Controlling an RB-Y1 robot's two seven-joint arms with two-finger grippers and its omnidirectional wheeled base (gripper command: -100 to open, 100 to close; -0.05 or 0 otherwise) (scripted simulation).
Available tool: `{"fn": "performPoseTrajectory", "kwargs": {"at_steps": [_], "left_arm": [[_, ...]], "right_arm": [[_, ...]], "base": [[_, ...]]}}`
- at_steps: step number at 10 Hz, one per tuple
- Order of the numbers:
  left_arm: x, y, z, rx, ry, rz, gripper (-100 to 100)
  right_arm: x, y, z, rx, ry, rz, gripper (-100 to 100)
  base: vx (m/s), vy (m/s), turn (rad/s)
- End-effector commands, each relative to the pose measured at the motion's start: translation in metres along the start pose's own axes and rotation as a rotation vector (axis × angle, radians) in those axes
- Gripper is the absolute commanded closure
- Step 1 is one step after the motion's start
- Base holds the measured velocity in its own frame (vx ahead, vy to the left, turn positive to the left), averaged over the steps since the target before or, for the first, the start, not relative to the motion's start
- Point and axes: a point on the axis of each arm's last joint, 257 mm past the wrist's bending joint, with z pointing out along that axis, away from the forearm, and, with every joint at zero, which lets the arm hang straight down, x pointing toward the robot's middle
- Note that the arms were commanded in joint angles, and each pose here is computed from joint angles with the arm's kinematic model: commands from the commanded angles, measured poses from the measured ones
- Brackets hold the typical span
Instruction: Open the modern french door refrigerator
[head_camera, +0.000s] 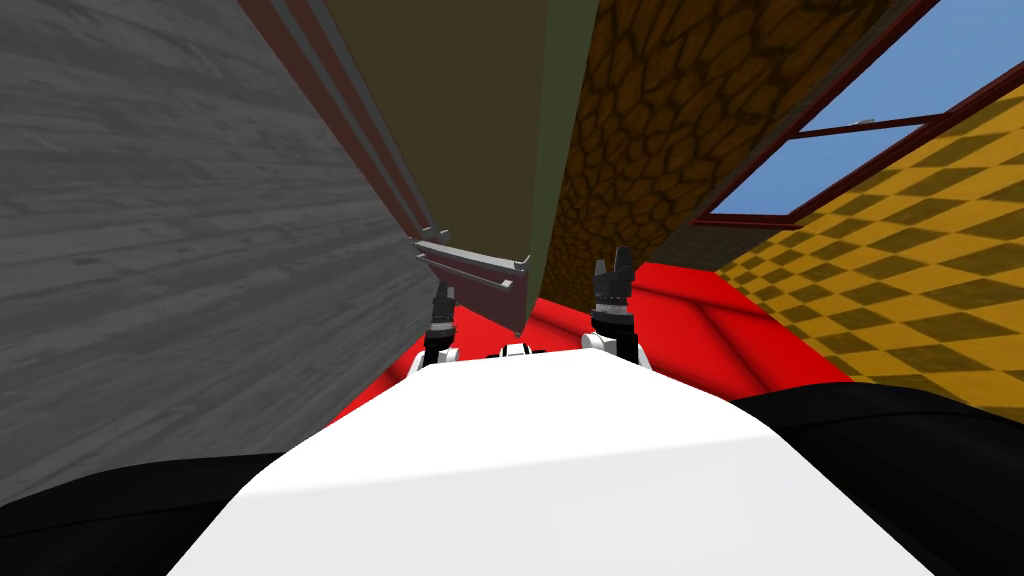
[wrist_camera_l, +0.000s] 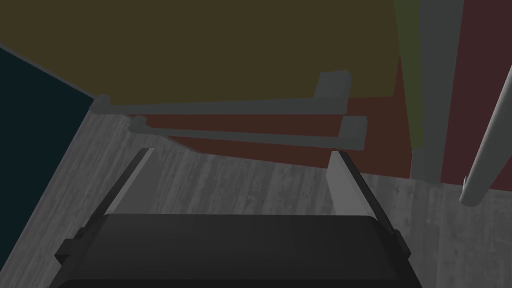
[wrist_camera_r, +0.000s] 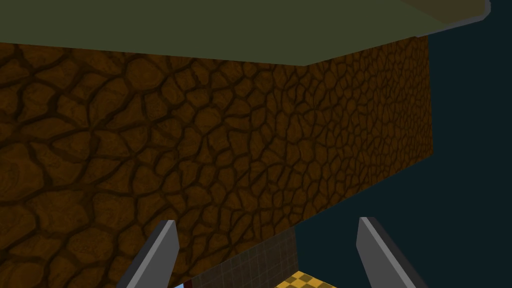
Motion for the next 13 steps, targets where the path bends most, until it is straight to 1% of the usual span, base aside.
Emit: {"fn": "performPoseTrajectory", "kwargs": {"at_steps": [1, 4, 7, 9, 13], "left_arm": [[0.011, 0.016, -0.005, -0.025, 0.016, -0.003, -100], [0.026, 0.033, -0.011, -0.052, 0.038, -0.004, -100], [0.043, 0.052, -0.018, -0.082, 0.071, 0.0, -100], [0.055, 0.065, -0.024, -0.099, 0.099, 0.006, -100], [0.082, 0.096, -0.042, -0.149, 0.167, 0.02, -100]], "right_arm": [[0.0, 0.0, 0.0, 0.0, 0.0, 0.0, 0], [0.0, 0.0, 0.0, 0.0, 0.0, 0.0, 0], [0.0, 0.0, 0.0, 0.0, 0.0, 0.0, 0], [0.0, 0.0, 0.0, 0.0, 0.0, 0.0, 0], [0.0, 0.0, 0.0, 0.0, 0.0, 0.0, 0]], "base": [[0.031, -0.031, -0.053], [0.032, -0.038, -0.054], [0.038, -0.035, -0.059], [0.036, -0.044, -0.064], [0.047, -0.049, -0.075]]}}
